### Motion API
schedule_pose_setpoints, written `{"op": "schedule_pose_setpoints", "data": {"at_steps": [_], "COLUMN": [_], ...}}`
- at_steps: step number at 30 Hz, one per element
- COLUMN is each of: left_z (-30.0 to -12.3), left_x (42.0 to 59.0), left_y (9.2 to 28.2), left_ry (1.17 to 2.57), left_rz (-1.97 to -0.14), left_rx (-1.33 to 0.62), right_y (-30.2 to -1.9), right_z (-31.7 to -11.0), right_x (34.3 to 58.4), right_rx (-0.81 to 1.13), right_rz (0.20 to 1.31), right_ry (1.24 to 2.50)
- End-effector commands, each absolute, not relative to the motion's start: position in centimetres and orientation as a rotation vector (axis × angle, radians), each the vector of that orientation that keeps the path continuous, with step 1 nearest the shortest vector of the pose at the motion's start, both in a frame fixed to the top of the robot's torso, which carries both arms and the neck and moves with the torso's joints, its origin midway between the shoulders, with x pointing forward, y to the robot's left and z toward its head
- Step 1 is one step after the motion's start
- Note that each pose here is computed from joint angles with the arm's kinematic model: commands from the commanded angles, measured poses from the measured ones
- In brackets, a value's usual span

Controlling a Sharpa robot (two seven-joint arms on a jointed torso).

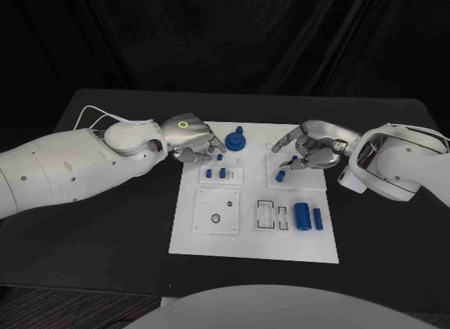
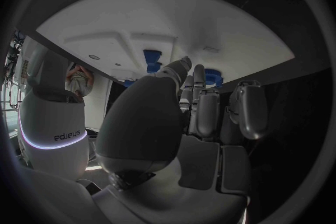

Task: Assemble the parts on the task board

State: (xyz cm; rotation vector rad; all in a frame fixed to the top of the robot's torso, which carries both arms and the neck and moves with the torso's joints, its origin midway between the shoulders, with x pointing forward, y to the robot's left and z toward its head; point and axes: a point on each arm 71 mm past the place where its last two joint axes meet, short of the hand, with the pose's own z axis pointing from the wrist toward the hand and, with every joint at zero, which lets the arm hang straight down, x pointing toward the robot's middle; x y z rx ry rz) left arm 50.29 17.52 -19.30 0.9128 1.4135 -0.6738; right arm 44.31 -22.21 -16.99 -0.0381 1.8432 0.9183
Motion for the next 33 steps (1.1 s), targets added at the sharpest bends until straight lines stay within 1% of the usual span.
{"op": "schedule_pose_setpoints", "data": {"at_steps": [1, 3, 5, 8, 9, 12, 15, 19, 24, 28, 33], "left_z": [-18.6, -18.1, -17.1, -15.6, -15.3, -14.3, -13.5, -13.2, -13.8, -14.2, -14.4], "left_x": [50.7, 50.9, 51.5, 52.0, 52.0, 51.9, 51.6, 51.0, 50.4, 50.0, 49.5], "left_y": [19.2, 19.9, 21.5, 23.8, 24.3, 25.8, 26.7, 27.2, 27.2, 27.2, 27.2], "left_ry": [1.393, 1.4, 1.425, 1.473, 1.48, 1.482, 1.444, 1.388, 1.34, 1.308, 1.28], "left_rz": [-0.655, -0.664, -0.704, -0.845, -0.883, -1.097, -1.305, -1.559, -1.753, -1.819, -1.862], "left_rx": [0.826, 0.777, 0.665, 0.438, 0.391, 0.172, -0.03, -0.323, -0.585, -0.672, -0.722], "right_y": [-22.5, -22.6, -22.9, -23.8, -24.0, -24.7, -25.0, -25.1, -25.0, -25.0, -24.9], "right_z": [-16.4, -15.9, -14.6, -12.1, -11.7, -10.1, -9.4, -9.8, -11.1, -12.0, -13.2], "right_x": [44.3, 44.4, 44.8, 45.4, 45.4, 45.6, 45.6, 45.9, 46.2, 46.2, 46.3], "right_rx": [-0.024, -0.026, -0.03, -0.082, -0.104, -0.229, -0.36, -0.499, -0.589, -0.621, -0.645], "right_rz": [0.907, 0.903, 0.894, 0.847, 0.829, 0.72, 0.603, 0.455, 0.351, 0.317, 0.306], "right_ry": [1.8, 1.782, 1.736, 1.625, 1.602, 1.508, 1.453, 1.474, 1.527, 1.562, 1.592]}}
